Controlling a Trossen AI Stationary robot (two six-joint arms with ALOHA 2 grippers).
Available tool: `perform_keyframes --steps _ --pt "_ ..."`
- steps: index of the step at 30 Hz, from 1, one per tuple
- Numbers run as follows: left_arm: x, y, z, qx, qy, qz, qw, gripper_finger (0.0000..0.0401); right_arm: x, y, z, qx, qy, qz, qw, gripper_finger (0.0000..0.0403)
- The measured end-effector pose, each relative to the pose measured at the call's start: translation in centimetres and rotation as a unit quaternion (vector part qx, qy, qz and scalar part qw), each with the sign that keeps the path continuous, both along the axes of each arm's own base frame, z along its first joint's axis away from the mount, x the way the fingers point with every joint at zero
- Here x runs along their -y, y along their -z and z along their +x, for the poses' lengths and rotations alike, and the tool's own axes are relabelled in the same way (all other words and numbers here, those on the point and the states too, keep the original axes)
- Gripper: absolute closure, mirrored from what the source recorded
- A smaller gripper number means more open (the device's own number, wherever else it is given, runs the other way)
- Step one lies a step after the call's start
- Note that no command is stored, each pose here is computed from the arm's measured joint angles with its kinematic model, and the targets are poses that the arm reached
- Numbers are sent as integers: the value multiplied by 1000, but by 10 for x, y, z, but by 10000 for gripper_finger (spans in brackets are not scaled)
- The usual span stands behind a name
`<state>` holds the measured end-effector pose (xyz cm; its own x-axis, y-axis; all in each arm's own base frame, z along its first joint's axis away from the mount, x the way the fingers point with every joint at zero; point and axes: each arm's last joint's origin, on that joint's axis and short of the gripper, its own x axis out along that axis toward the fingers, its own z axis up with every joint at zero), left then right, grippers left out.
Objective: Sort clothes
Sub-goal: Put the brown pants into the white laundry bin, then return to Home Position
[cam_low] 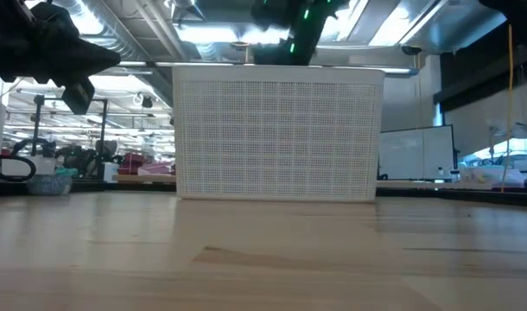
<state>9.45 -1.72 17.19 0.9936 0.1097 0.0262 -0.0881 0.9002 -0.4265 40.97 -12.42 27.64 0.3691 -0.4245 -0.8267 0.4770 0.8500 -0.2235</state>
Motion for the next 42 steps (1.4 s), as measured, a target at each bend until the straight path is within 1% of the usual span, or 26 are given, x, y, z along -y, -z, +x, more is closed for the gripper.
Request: perform_keyframes --steps 4,8,12,15,19,21,23,25,29,33,39,42 --pt "0 0 0 -1 3 6 1000 400 -10 -55 -16 33 -7 -8 999 183" --pt "0 0 0 -1 4 2 1000 400 -23 -100 -33 56 -19 2 998 147" --pt "0 0 0 -1 4 2 1000 400 -37 -138 -50 76 -35 0 997 136" --pt "0 0 0 -1 4 8 1000 400 -53 -160 -63 90 -61 10 994 135" --pt "0 -1 0 4 4 27 1000 400 -88 -176 -76 103 -122 11 987 135" --pt "0 -5 0 20 4 38 999 400 -108 -179 -85 100 -153 7 983 135" --pt "0 -7 0 29 3 48 998 400 -126 -178 -95 93 -176 -2 980 135" --pt "1 -5 0 22 8 55 998 400 -138 -174 -102 98 -192 1 976 138" --pt "3 -6 -1 24 14 65 998 400 -149 -153 -117 133 -211 2 969 169" --pt "3 -4 -1 13 16 78 997 400 -149 -116 -138 211 -230 34 949 217" --pt "3 -2 -1 3 15 83 996 400 -148 -53 -176 337 -247 73 906 293" --pt "3 -2 -1 2 14 85 996 400 -146 -19 -188 371 -250 69 892 332"
